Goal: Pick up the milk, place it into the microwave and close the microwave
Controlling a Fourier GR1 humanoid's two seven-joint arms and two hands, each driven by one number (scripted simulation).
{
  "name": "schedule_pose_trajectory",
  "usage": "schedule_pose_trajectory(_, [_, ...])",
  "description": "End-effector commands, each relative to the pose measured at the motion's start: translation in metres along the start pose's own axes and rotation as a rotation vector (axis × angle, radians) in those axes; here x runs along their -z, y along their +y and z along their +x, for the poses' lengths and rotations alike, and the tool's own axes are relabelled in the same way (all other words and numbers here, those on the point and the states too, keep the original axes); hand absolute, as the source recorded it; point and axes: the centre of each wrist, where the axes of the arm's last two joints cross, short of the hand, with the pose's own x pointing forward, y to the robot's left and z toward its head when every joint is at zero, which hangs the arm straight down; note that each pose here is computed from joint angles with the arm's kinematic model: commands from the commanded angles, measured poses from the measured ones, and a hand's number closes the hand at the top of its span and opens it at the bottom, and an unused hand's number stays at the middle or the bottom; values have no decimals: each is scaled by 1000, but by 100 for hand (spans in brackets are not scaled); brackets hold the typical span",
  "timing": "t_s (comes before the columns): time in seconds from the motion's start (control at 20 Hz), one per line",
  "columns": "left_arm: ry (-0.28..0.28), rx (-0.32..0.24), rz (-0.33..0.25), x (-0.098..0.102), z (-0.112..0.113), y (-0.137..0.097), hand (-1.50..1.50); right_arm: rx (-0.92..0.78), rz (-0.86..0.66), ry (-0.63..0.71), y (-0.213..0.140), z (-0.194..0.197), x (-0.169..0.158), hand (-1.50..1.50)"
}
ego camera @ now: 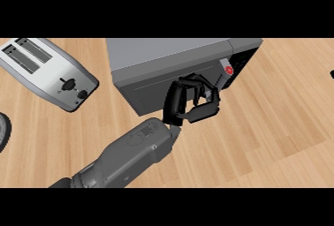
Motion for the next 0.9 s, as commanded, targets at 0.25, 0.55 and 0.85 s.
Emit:
schedule_pose_trajectory(0.25, [11, 18, 68, 24, 1, 12, 150, 17, 12, -3, -3, 8, 2, -150])
schedule_pose_trajectory(0.55, [-21, 15, 44, 28, 5, 7, 150, 60, 92, -8, 1, 8, 11, -150])
schedule_pose_trajectory(0.85, [-22, 13, 49, 27, 3, 8, 150, 79, 100, 5, -4, 11, 10, -150])
